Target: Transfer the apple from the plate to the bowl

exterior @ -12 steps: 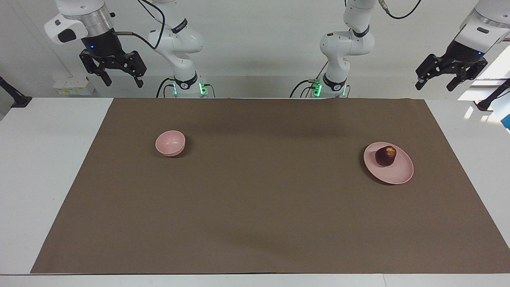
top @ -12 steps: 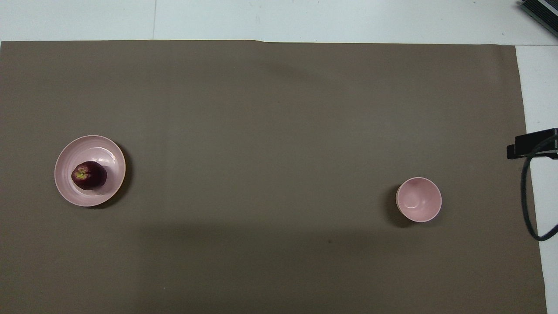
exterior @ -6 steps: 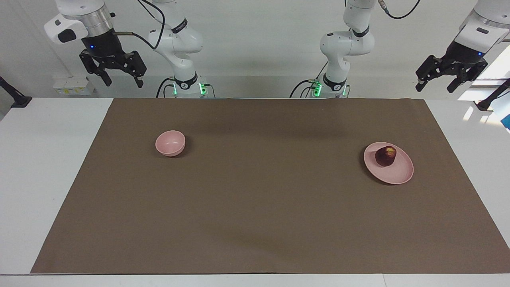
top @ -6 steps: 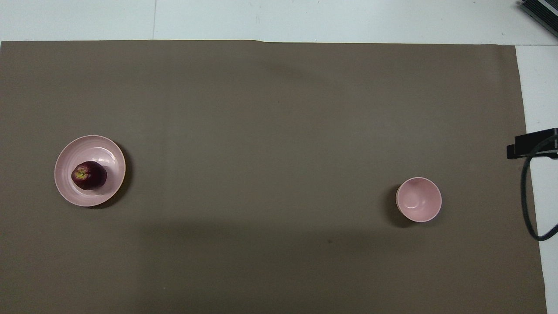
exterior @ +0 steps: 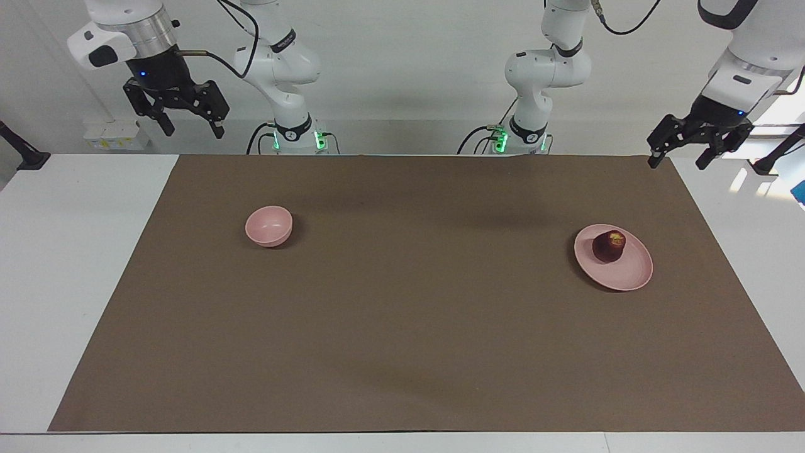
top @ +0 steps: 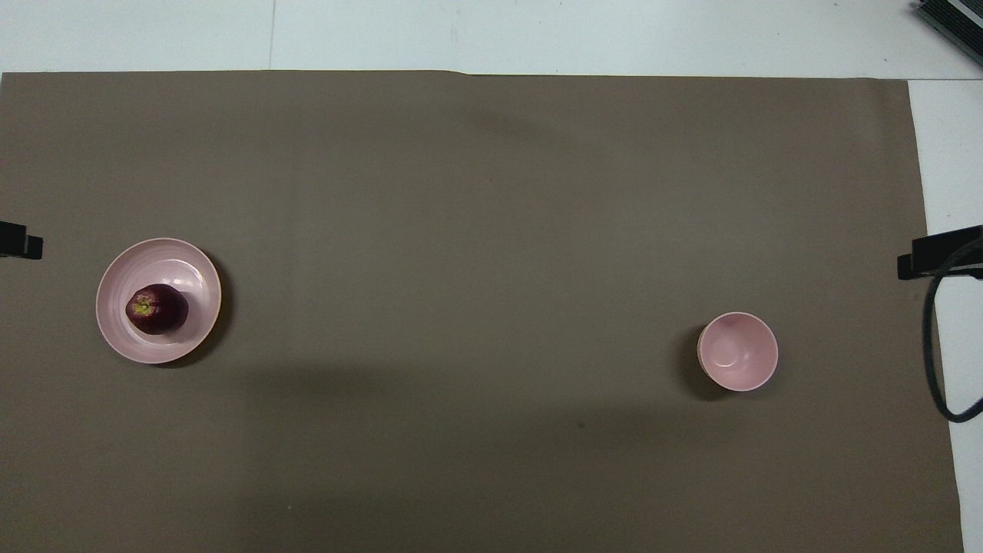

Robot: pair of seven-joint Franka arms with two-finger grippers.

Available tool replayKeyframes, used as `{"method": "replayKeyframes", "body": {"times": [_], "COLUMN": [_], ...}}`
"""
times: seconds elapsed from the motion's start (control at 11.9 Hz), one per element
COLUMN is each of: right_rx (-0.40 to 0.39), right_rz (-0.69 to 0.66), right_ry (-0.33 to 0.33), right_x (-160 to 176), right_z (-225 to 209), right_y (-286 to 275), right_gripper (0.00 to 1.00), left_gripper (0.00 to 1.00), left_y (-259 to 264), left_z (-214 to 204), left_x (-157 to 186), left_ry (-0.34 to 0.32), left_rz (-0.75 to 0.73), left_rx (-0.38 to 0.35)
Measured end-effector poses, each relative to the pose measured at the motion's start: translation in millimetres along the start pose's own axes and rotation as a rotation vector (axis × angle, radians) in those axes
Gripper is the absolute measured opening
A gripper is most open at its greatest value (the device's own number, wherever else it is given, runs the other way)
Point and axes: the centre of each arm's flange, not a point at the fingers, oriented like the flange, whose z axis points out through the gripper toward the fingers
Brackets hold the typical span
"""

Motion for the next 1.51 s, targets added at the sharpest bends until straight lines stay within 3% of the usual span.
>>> {"method": "replayKeyframes", "body": {"times": [0.59,0.84,1.26,1.43,1.51], "right_rx": [0.000,0.039,0.147,0.221,0.251], "right_rz": [0.162,0.210,0.321,0.391,0.410], "right_ry": [-0.033,-0.080,-0.190,-0.246,-0.262], "right_x": [16,30,24,26,26], "right_z": [63,102,151,162,167], "right_y": [-64,-82,-122,-136,-147], "right_gripper": [1.00,1.00,1.00,1.00,1.00], "left_gripper": [1.00,1.00,0.94,0.78,0.77], "left_y": [-11,-25,-27,-27,-26], "left_z": [152,198,215,211,206], "left_x": [-26,-43,-60,-58,-54], "left_ry": [0.031,0.004,-0.027,-0.016,-0.001], "left_rz": [0.001,-0.025,-0.029,-0.026,-0.021], "left_rx": [0.020,0.024,0.020,0.022,0.024]}}
